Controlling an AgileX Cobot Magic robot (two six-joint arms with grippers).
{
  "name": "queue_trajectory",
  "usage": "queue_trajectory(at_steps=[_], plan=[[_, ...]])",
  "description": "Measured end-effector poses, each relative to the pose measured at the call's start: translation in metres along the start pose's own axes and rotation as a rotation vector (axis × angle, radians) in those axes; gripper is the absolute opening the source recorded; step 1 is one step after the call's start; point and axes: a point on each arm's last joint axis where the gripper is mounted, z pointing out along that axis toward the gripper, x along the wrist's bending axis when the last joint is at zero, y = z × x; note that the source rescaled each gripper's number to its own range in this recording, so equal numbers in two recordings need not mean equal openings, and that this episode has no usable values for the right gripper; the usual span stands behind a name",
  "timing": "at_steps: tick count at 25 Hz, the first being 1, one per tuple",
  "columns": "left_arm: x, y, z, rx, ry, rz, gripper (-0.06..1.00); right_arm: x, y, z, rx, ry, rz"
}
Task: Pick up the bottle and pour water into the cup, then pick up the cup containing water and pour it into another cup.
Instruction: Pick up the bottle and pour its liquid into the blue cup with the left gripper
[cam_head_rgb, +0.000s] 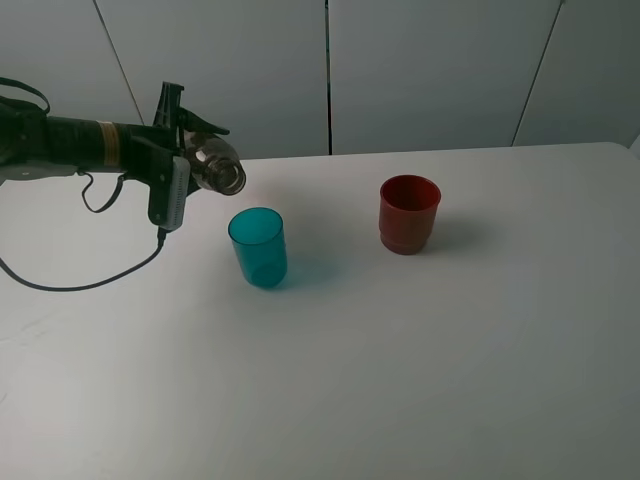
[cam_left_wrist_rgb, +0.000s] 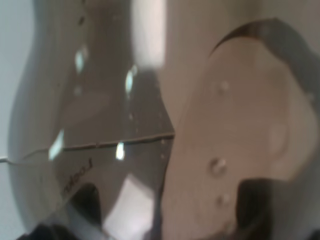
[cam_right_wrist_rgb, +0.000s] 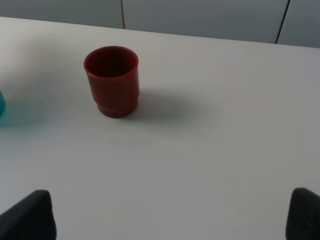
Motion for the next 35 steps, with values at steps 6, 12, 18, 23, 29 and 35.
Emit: queue_trajectory(at_steps=[6, 12, 18, 23, 29, 35], plan=[[0.001, -0.001, 0.000, 0.008, 0.010, 0.033, 0.02, 0.000, 0.000, 0.000, 0.000, 0.000, 0.000], [0.002, 0.002, 0.003, 0.021, 0.016, 0.027, 0.02, 0.000, 0.000, 0.000, 0.000, 0.000, 0.000], [0.003, 0.005, 0.007, 0.035, 0.008, 0.025, 0.02, 0.000, 0.000, 0.000, 0.000, 0.000, 0.000], [0.004, 0.007, 0.009, 0.044, 0.005, 0.053, 0.02, 0.000, 0.000, 0.000, 0.000, 0.000, 0.000], [0.004, 0.011, 0.012, 0.043, -0.006, 0.096, 0.02, 0.000, 0.000, 0.000, 0.000, 0.000, 0.000], [0.003, 0.012, 0.015, 0.073, -0.036, 0.130, 0.02, 0.000, 0.000, 0.000, 0.000, 0.000, 0.000]])
